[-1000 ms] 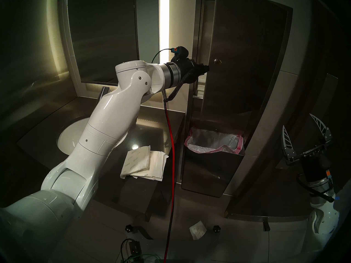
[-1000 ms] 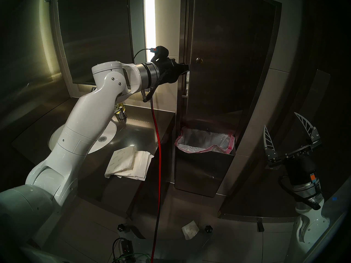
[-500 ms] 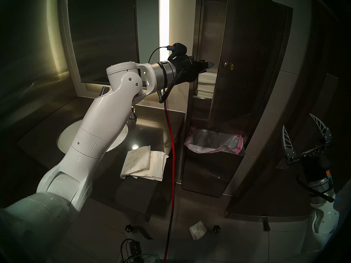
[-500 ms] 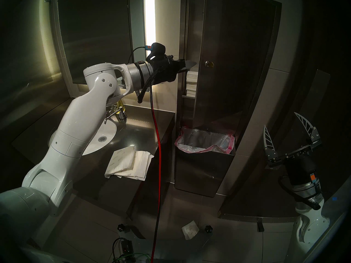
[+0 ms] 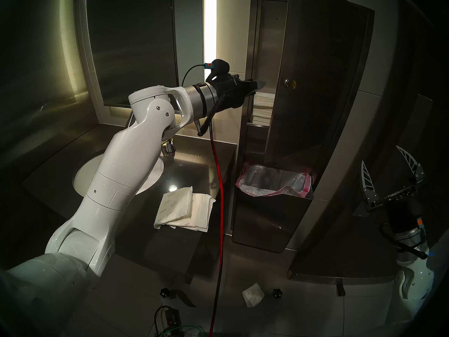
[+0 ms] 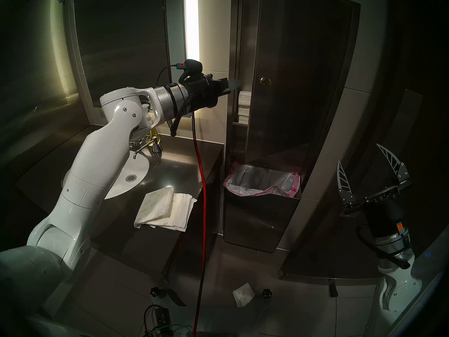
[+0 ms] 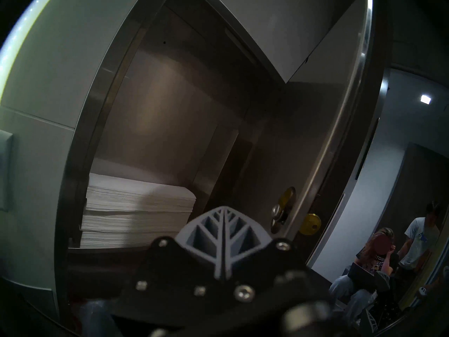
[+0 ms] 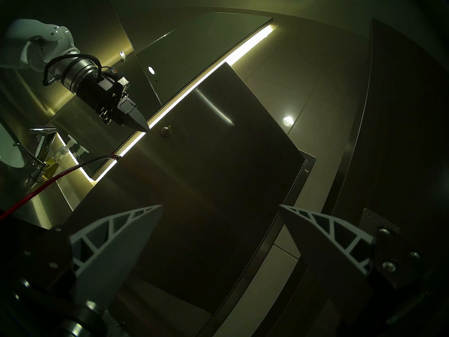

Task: Twist key and open towel dispenser

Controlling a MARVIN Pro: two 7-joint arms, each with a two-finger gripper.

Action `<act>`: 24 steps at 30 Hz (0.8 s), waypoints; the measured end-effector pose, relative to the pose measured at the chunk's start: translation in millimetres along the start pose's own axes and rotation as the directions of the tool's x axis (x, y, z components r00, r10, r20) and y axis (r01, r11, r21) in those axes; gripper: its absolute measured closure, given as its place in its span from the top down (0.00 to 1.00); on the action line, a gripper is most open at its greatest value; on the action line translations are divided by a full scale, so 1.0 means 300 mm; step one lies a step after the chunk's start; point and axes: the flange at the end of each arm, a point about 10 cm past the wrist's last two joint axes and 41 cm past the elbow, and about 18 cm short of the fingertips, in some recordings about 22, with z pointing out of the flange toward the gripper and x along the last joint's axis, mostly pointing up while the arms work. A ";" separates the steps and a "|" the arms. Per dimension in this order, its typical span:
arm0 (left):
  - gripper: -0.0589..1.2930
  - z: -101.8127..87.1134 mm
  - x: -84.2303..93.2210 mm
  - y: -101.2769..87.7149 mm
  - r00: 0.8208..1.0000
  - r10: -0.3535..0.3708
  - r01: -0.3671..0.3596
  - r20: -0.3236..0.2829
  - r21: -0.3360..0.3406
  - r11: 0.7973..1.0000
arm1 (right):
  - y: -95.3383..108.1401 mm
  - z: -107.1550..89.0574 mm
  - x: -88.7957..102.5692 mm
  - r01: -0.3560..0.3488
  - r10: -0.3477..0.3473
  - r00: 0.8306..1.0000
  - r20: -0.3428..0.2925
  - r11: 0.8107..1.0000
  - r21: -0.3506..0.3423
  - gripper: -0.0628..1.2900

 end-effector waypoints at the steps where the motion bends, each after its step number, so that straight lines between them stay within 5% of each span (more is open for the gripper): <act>1: 0.03 0.006 -0.008 0.001 1.000 0.017 -0.017 0.012 0.024 1.000 | 0.000 0.000 0.000 0.000 0.000 1.000 0.000 1.000 0.000 0.97; 9: 0.03 -0.030 -0.019 -0.026 0.998 0.062 -0.058 -0.008 0.241 0.969 | 0.000 0.000 0.000 0.000 0.000 1.000 0.000 1.000 0.000 0.97; 17: 0.03 -0.089 -0.033 -0.011 0.999 0.026 -0.014 -0.031 0.344 0.939 | 0.000 0.000 0.000 0.000 0.000 1.000 0.000 1.000 0.000 0.97; 24: 0.03 -0.090 -0.069 0.014 0.999 0.032 -0.034 0.012 0.402 0.915 | 0.000 0.000 0.000 0.000 0.000 1.000 0.000 1.000 0.000 0.97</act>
